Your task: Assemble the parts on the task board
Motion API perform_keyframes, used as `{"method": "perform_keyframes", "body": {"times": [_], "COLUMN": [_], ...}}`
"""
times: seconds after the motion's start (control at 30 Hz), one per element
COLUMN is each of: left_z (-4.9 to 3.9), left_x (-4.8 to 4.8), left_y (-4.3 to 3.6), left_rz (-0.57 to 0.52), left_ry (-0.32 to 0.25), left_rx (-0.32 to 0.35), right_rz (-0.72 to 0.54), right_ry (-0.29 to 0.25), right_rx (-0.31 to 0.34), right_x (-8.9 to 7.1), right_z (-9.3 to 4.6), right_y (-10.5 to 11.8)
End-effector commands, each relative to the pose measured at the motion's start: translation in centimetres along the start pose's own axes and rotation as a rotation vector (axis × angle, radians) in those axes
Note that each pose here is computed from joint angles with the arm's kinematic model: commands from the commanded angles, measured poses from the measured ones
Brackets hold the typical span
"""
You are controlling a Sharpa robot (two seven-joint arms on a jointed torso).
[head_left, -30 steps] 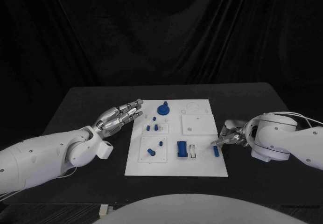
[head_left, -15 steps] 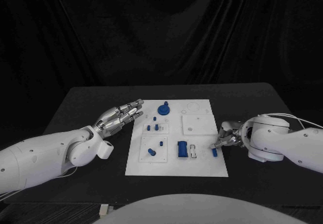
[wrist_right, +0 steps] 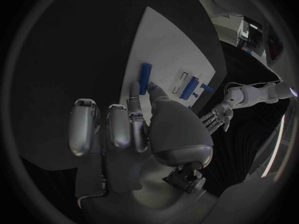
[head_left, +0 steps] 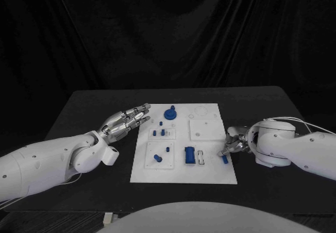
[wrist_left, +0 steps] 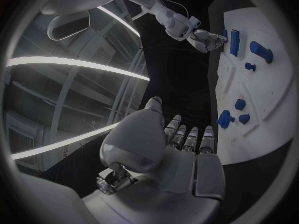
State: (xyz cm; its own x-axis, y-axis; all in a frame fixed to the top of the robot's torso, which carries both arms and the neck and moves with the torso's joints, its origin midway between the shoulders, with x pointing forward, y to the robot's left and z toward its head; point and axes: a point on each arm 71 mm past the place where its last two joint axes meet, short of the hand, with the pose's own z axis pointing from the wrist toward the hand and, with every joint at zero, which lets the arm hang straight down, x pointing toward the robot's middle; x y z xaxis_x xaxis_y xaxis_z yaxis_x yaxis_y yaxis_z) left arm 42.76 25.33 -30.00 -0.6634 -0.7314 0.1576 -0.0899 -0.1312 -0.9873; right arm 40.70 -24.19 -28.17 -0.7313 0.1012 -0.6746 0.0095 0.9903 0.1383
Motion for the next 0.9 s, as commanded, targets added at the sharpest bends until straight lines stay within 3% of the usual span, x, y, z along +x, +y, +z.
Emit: {"method": "perform_keyframes", "body": {"times": [0.03,0.33,0.7,0.9], "left_z": [0.10,0.02,0.01,-0.05], "left_x": [0.25,0.20,0.41,0.33], "left_y": [-0.08,-0.05,-0.36,-0.36], "left_rz": [-0.015,-0.018,-0.026,-0.025], "left_ry": [0.016,0.018,0.026,0.025], "left_rx": [0.023,0.018,0.059,0.057], "right_rz": [-0.014,-0.028,-0.124,-0.049], "right_ry": [0.060,0.062,-0.002,-0.008], "right_rx": [0.027,0.013,-0.025,-0.045], "right_x": [1.5,2.0,2.1,2.3], "right_z": [0.4,0.7,0.5,0.0], "right_y": [-0.2,0.6,2.1,2.2]}}
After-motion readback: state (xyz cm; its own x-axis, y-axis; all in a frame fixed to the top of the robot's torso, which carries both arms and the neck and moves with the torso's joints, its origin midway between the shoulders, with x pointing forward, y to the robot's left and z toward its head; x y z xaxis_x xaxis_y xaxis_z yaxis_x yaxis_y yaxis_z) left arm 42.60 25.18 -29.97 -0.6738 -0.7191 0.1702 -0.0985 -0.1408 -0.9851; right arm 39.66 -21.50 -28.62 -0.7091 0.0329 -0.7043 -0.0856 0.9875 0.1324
